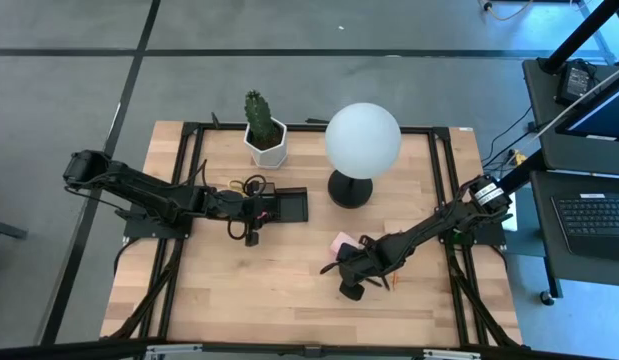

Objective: Pick and place office supplies into organizer
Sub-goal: Put the left black pen into the black desk organizer

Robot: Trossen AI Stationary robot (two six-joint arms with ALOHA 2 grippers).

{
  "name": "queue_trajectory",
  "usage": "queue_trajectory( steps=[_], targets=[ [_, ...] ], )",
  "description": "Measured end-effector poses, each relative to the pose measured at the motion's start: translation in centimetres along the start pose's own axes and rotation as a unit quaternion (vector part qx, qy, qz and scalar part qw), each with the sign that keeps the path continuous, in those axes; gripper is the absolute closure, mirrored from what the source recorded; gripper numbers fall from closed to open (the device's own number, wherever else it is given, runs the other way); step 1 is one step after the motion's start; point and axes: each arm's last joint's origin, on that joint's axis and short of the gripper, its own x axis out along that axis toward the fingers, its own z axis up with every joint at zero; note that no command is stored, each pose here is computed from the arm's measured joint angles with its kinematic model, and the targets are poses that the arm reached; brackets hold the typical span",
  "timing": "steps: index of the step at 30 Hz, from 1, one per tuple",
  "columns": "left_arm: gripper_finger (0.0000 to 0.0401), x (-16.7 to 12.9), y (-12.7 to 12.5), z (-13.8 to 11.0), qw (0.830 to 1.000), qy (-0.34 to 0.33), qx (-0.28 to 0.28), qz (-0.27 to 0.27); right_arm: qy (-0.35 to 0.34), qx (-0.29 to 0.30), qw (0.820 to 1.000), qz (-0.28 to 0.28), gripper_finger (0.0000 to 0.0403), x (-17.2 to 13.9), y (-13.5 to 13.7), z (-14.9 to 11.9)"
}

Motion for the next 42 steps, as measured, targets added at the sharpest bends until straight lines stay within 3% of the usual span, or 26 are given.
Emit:
queue_trajectory(
  steps=[7,12,18,24,28,34,42],
  targets=[
    [0.0313,0.0,0.0,0.0,1.000,0.000,0.002,0.000,-0.004,-0.004,1.000,0.001,0.0380,0.0,0.0,0.1],
    [0.0313,-0.3,0.0,0.3,0.999,-0.011,0.030,-0.005,-0.026,-0.022,0.999,0.037,0.0381,-0.2,0.6,0.9],
    [0.0313,-2.1,0.2,1.7,0.997,-0.069,0.035,-0.022,-0.068,-0.072,0.993,0.060,0.0381,-1.6,1.6,3.8],
    [0.0313,-5.7,0.9,3.6,0.986,-0.162,0.017,-0.024,-0.167,-0.138,0.975,0.057,0.0381,-3.9,2.4,8.0],
    [0.0313,-8.3,1.4,4.5,0.975,-0.221,0.004,-0.024,-0.254,-0.171,0.949,0.069,0.0381,-5.5,2.5,11.2],
    [0.0313,-11.4,2.1,4.9,0.958,-0.286,-0.009,-0.025,-0.409,-0.213,0.884,0.072,0.0381,-7.9,1.6,15.6],
    [0.0313,-13.2,2.3,5.0,0.944,-0.328,-0.011,-0.044,-0.539,-0.212,0.814,0.045,0.0381,-8.7,-1.1,19.5]
  ],
)
